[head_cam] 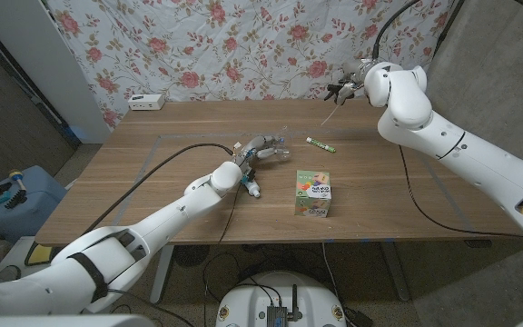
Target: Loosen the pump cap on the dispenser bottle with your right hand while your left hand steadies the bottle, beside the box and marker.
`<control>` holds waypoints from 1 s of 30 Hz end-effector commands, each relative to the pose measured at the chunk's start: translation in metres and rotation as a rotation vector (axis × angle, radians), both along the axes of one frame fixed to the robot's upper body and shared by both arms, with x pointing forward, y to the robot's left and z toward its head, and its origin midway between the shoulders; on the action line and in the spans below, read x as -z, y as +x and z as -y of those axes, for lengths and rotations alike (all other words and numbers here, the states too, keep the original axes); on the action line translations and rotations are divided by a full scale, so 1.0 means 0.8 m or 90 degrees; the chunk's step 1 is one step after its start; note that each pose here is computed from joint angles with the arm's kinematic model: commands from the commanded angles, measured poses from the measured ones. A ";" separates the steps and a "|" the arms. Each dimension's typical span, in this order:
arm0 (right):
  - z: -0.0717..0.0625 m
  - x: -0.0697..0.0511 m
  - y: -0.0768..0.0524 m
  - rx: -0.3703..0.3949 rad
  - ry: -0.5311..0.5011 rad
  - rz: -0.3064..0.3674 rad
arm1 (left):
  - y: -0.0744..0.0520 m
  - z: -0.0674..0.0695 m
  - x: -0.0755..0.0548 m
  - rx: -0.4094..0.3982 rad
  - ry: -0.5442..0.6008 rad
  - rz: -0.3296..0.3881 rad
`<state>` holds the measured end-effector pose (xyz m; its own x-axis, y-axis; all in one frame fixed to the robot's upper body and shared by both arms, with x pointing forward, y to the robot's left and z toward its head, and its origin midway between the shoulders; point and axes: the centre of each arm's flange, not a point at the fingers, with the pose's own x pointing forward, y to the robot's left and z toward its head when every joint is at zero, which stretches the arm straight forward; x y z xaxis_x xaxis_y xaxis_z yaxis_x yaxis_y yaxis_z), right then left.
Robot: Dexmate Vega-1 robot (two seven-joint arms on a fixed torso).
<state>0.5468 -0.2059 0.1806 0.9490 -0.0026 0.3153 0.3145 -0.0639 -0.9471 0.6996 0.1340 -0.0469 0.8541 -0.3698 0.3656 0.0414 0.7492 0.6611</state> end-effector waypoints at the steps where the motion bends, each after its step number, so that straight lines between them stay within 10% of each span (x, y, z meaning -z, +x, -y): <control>1: 0.012 0.018 0.015 0.023 0.032 -0.001 | 0.001 -0.011 0.008 -0.019 0.004 -0.019; 30: 0.022 0.050 0.036 0.039 0.094 -0.009 | 0.000 -0.015 0.026 -0.030 -0.001 -0.046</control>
